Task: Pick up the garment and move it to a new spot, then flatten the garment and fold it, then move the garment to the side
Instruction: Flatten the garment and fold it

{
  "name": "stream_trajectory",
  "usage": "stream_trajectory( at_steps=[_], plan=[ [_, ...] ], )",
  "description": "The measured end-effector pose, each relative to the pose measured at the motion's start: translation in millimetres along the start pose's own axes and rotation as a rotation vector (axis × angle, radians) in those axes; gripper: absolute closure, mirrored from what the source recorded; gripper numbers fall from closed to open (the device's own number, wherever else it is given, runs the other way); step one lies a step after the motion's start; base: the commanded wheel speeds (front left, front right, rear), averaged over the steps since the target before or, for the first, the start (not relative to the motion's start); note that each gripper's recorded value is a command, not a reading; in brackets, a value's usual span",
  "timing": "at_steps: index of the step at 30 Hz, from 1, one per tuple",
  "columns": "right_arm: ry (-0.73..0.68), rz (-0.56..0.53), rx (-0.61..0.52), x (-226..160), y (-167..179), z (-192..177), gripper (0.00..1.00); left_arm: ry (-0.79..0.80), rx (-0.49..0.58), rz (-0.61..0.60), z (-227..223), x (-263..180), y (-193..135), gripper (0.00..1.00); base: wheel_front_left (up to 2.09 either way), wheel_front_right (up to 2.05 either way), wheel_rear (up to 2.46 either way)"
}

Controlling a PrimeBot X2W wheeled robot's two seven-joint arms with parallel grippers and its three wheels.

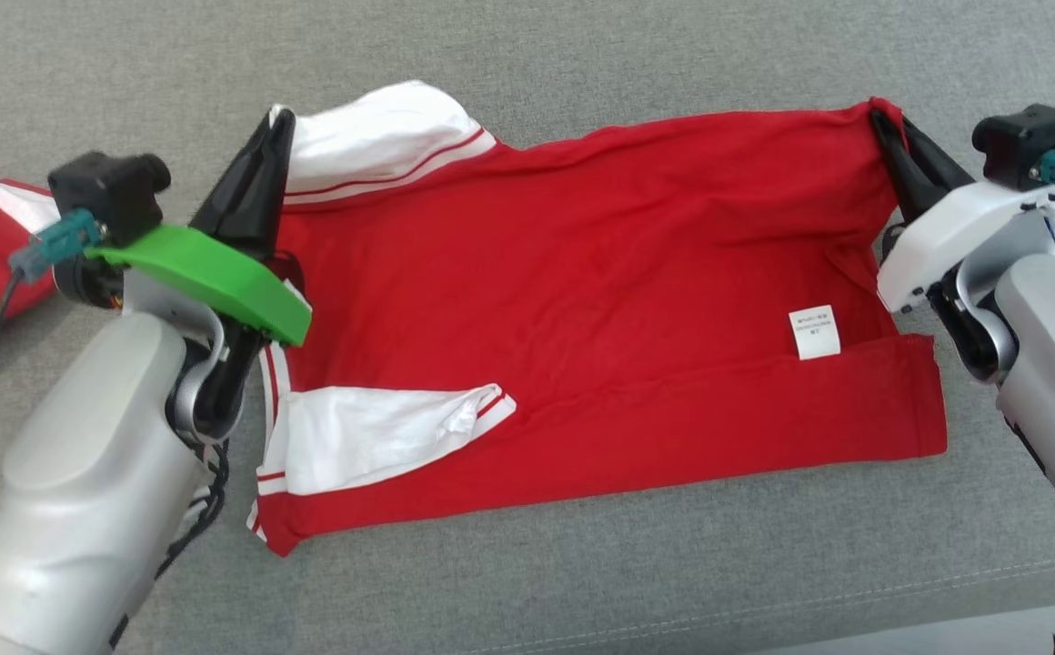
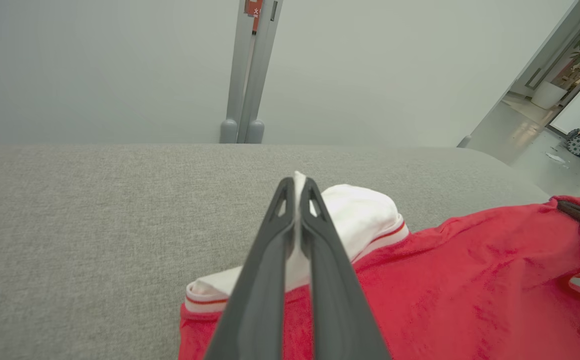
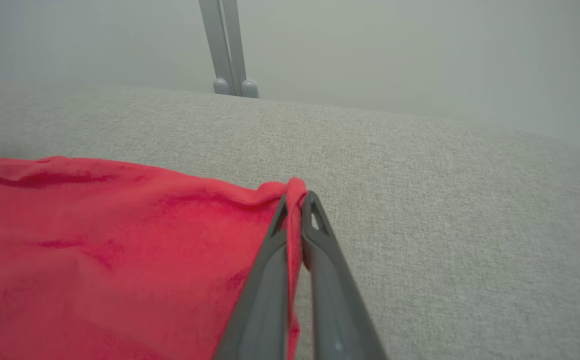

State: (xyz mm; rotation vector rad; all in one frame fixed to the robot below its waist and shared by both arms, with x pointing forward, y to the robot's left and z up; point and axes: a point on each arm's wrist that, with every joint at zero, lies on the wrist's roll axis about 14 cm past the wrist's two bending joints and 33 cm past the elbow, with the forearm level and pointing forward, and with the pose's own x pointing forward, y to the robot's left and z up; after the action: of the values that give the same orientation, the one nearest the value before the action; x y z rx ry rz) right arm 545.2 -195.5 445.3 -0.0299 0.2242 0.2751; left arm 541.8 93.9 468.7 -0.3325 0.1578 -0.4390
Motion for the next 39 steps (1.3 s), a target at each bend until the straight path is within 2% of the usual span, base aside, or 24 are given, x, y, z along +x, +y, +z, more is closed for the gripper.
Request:
stream_trajectory(
  at_steps=[8,18,19,20,21,22,23,24,25,32,39],
  plan=[
    [-0.053,-0.041,0.005,-24.1,-4.1,-1.0,1.00,-0.033,-0.044,0.075,-13.1,-48.2,-3.1,1.00,0.00,0.00,0.00],
    [-0.082,-0.078,0.067,-54.0,6.7,-11.8,1.00,-0.009,-0.141,0.145,-44.8,-93.7,-17.7,1.00,0.00,0.00,0.00],
    [-0.085,-0.082,0.076,-56.8,8.2,-12.8,0.57,-0.002,-0.150,0.150,-49.1,-97.9,-20.1,1.00,0.00,0.00,0.00],
    [-0.088,-0.085,0.084,-59.0,9.1,-13.0,0.34,0.002,-0.155,0.157,-52.1,-101.1,-21.0,1.00,0.00,0.00,0.00],
    [-0.092,-0.089,0.094,-61.8,10.1,-13.4,0.03,0.006,-0.165,0.164,-55.3,-104.7,-22.1,1.00,0.00,0.00,0.00],
    [-0.097,-0.095,0.104,-64.7,10.5,-13.6,0.00,0.011,-0.176,0.170,-58.8,-107.8,-23.4,1.00,0.00,0.00,0.00],
    [-0.099,-0.101,0.110,-67.8,10.4,-14.5,0.00,0.017,-0.176,0.176,-61.8,-110.7,-24.2,0.80,0.00,0.00,0.00],
    [-0.099,-0.107,0.115,-70.7,9.8,-15.6,0.00,0.018,-0.175,0.179,-63.1,-112.6,-24.6,0.53,0.00,0.00,0.00],
    [-0.101,-0.114,0.123,-74.2,9.7,-16.5,0.00,0.015,-0.178,0.183,-63.3,-114.0,-25.0,0.00,0.00,0.00,0.00],
    [-0.147,-0.136,0.152,-93.7,9.8,-9.0,0.00,-0.063,-0.169,0.245,-47.1,-124.0,-17.3,0.00,0.00,0.00,0.00],
    [-0.155,-0.153,0.166,-101.0,6.2,-7.6,0.00,-0.147,-0.090,0.294,-23.9,-131.4,-4.4,0.00,0.00,0.00,0.00]
  ],
)
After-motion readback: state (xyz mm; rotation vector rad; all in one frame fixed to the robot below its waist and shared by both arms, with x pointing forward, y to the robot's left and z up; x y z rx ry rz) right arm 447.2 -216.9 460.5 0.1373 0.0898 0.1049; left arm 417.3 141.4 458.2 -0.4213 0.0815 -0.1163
